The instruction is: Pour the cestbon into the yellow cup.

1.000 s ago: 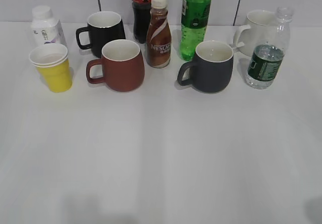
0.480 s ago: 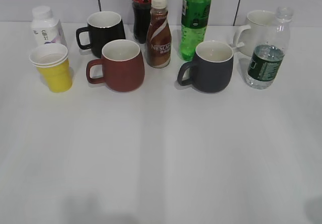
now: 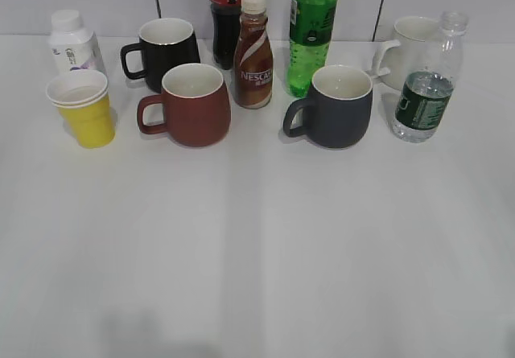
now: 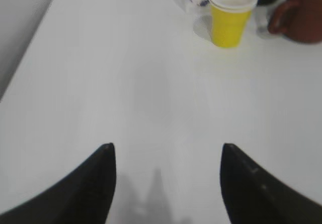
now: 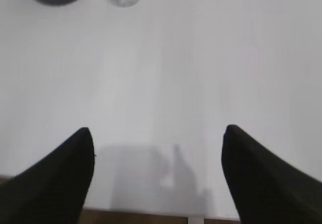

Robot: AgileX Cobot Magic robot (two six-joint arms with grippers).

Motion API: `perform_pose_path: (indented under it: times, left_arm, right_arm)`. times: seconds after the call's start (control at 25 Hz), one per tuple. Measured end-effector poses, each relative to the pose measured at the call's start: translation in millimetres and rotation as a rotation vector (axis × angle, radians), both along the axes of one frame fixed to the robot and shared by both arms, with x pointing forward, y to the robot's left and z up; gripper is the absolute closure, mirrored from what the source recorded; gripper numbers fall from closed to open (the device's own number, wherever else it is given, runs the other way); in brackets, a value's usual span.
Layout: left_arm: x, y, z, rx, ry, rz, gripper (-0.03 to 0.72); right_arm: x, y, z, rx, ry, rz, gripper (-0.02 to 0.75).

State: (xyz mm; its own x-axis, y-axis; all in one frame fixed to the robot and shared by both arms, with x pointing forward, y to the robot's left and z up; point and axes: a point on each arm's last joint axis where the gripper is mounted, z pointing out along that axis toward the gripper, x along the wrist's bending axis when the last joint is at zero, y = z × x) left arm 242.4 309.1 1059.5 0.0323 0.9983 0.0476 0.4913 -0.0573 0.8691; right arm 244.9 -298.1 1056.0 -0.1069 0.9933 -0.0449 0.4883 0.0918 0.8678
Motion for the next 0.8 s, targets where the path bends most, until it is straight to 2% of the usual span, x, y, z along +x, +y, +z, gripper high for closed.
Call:
perform_pose_path:
  times: [0.16, 0.8]
  left_arm:
    - [-11.7, 0.9, -0.2, -0.006, -0.071, 0.037, 0.193]
    - [-12.4, 0.8, -0.2, -0.005, -0.074, 0.049, 0.193]
  right_arm:
    - [-11.7, -0.9, 0.0, 0.005, -0.074, -0.017, 0.146]
    - [-11.9, -0.7, -0.3, 0.004, -0.076, -0.055, 0.146]
